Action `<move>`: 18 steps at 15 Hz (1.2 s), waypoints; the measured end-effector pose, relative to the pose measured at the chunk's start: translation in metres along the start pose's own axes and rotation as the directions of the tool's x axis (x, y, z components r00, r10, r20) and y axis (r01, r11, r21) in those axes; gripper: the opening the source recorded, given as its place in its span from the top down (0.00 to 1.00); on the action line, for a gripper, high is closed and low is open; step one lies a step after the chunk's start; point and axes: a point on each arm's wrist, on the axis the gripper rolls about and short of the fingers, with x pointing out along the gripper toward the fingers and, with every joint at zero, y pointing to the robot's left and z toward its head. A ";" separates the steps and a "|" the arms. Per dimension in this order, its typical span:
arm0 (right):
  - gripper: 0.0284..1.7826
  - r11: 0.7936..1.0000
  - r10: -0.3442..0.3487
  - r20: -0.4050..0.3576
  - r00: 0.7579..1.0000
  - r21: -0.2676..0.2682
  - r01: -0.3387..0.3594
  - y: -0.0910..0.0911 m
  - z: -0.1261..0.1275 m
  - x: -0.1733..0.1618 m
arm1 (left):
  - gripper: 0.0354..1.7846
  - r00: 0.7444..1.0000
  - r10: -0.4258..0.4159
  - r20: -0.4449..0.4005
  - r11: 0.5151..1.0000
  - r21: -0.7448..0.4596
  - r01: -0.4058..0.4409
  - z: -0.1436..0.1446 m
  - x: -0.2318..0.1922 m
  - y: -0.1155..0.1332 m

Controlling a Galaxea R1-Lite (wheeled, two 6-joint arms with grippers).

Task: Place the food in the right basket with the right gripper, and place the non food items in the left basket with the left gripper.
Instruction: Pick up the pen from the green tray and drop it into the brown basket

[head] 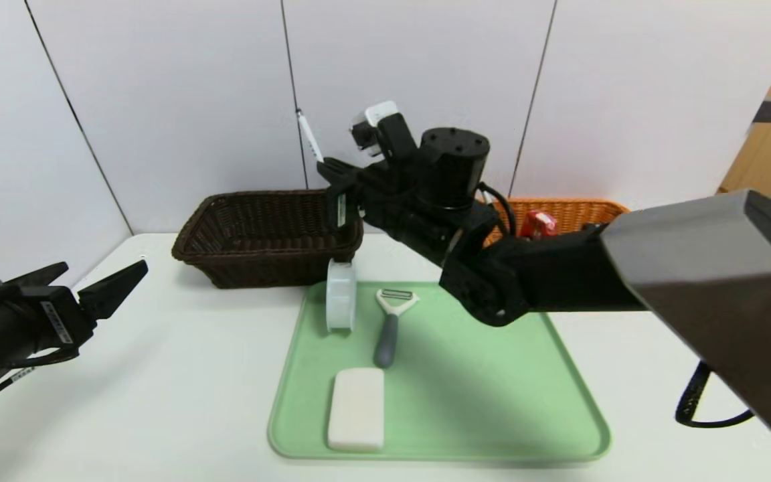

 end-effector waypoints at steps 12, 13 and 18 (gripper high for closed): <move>0.98 0.984 -0.142 -0.006 0.990 -0.105 0.141 0.015 -0.072 0.048 | 0.06 1.000 0.001 -0.009 1.000 -0.004 -0.001 -0.004 -0.003 0.000; 0.98 0.984 -0.147 -0.013 0.989 -0.106 0.145 0.016 -0.075 0.049 | 0.06 1.000 0.002 -0.008 1.000 -0.004 -0.002 -0.003 -0.003 0.000; 0.62 0.984 -0.151 -0.025 0.988 -0.105 0.147 0.016 -0.082 0.050 | 0.06 1.000 0.002 -0.006 1.000 -0.004 -0.002 -0.002 -0.002 0.000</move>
